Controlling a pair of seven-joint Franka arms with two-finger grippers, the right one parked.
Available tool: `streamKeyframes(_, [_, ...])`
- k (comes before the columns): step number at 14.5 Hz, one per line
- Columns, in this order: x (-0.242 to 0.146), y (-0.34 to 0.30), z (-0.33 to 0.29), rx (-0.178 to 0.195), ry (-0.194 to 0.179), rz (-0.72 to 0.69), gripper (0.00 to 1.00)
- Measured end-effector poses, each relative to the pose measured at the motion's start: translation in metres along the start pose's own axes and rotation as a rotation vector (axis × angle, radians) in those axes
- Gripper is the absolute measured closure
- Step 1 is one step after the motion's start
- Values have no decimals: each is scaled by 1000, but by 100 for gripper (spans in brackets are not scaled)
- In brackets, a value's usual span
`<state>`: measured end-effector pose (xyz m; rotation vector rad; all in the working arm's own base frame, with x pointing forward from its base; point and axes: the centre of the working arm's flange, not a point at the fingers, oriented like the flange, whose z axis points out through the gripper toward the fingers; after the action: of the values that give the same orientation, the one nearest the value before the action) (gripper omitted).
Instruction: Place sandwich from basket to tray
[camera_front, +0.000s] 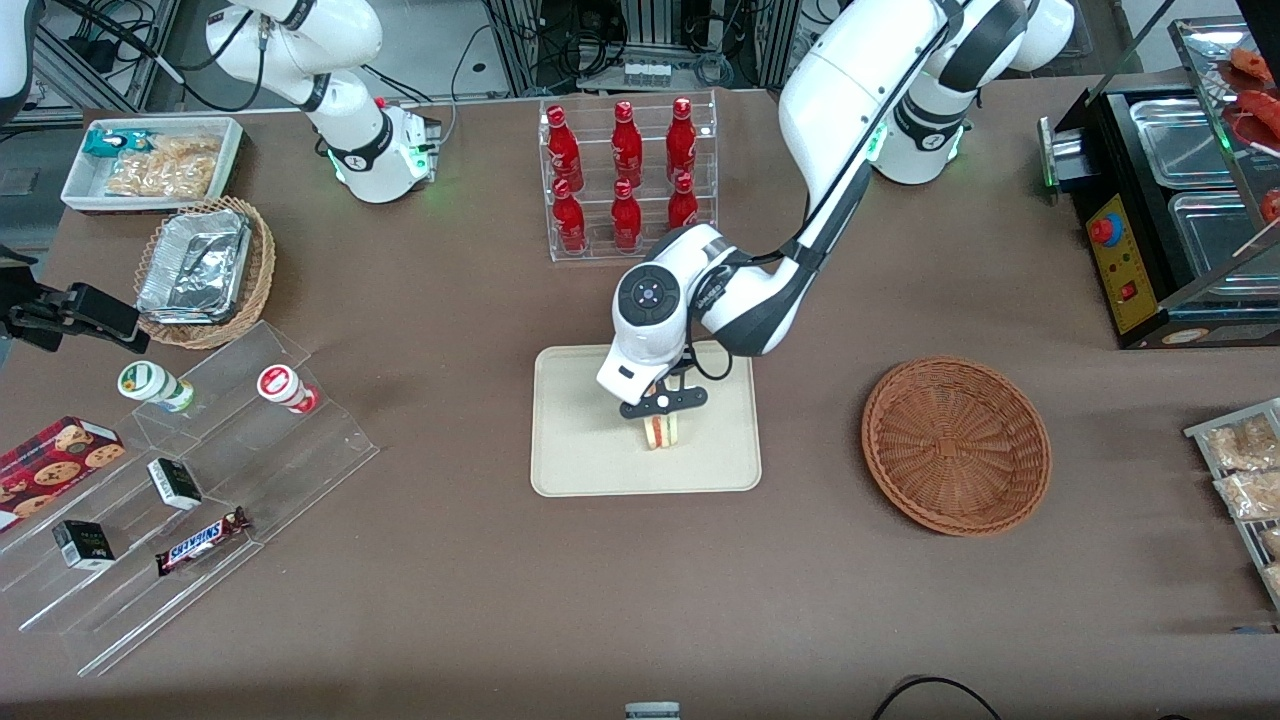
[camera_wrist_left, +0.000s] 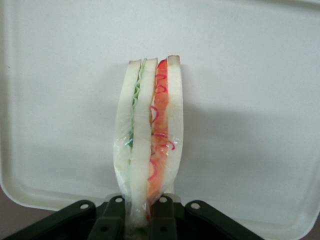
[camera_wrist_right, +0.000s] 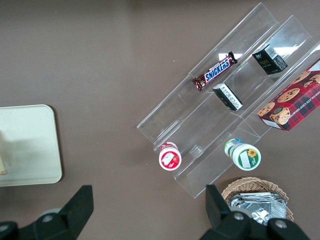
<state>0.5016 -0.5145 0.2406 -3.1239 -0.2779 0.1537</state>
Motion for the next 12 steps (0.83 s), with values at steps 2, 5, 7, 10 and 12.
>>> streamKeyframes(2, [0,0,5,3,-3,2,70])
streamKeyframes(5, [3,5,-5,-14,12,4,41])
streamKeyframes(7, [3,10,-26,-36,33,9,21])
streamKeyframes(10, [11,-9,-76,13,38,-14,0])
streamKeyframes(12, [31,-40,-116,68,78,-54,0])
